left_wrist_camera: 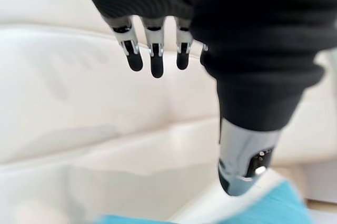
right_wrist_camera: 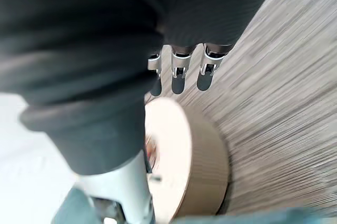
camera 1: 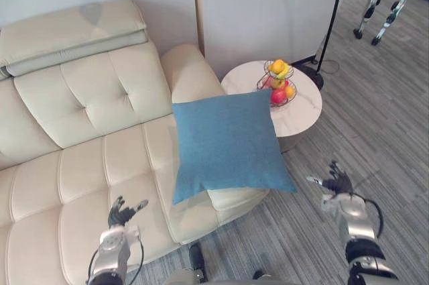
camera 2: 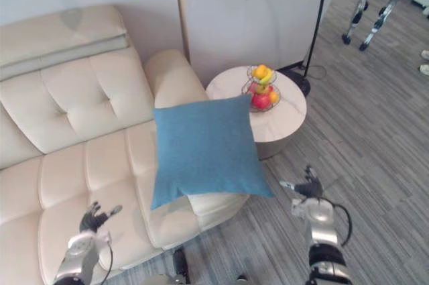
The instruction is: Pick up cushions and gather them together orderly.
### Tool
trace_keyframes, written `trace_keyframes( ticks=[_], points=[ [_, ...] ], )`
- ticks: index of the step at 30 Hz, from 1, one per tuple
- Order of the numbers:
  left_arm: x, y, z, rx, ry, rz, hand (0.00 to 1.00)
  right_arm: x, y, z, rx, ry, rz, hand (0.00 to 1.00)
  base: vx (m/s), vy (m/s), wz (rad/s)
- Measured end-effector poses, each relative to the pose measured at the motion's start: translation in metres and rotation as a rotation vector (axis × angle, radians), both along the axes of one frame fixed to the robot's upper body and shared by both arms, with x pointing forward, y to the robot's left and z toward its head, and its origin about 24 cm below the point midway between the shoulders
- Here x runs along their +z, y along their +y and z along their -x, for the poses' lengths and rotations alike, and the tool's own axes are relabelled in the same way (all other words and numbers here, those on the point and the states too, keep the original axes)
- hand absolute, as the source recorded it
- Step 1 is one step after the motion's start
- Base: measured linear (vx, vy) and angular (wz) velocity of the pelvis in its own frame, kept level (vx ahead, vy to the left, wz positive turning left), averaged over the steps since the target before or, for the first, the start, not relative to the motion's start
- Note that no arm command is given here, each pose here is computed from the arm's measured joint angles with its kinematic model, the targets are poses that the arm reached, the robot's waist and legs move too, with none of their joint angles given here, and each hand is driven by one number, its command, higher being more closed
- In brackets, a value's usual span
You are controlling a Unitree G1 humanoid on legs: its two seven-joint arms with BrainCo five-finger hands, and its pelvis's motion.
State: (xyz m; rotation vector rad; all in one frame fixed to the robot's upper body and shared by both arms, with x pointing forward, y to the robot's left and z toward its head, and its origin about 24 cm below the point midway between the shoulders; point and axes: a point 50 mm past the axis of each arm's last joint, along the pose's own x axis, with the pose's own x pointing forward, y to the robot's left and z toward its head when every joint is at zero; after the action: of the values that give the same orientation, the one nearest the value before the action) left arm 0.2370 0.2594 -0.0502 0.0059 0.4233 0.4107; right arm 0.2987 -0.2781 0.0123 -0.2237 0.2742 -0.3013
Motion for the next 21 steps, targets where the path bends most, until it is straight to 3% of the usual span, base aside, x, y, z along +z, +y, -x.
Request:
trace_keyframes(
  ticks=[6,10,14,17,18,21],
  points=[
    [0.055,-0.047,-0.068,-0.129,-0.218,0.026,0.00,0.053,0.024,-0.044,0.050,-0.170,-0.006,0.00,0.02,-0.024,0.03],
    [0.073,-0.077,-0.085,-0.199,-0.288,0.046,0.00,0.055,0.036,-0.049,0.050,-0.197,-0.048,0.00,0.04,-0.006,0.04],
    [0.096,-0.110,-0.102,-0.309,-0.355,0.045,0.00,0.072,0.068,-0.060,0.123,-0.267,-0.073,0.00,0.01,-0.039,-0.04],
    [0.103,-0.122,-0.108,-0.303,-0.372,0.048,0.00,0.081,0.093,-0.067,0.166,-0.299,-0.114,0.00,-0.01,-0.055,-0.17],
    [0.108,-0.123,-0.111,-0.303,-0.379,0.038,1.00,0.084,0.098,-0.069,0.180,-0.309,-0.118,1.00,0.00,-0.048,-0.07],
    [0.116,-0.126,-0.117,-0.300,-0.397,0.026,1.00,0.094,0.105,-0.070,0.194,-0.349,-0.110,1.00,0.01,-0.033,0.02]
  ],
)
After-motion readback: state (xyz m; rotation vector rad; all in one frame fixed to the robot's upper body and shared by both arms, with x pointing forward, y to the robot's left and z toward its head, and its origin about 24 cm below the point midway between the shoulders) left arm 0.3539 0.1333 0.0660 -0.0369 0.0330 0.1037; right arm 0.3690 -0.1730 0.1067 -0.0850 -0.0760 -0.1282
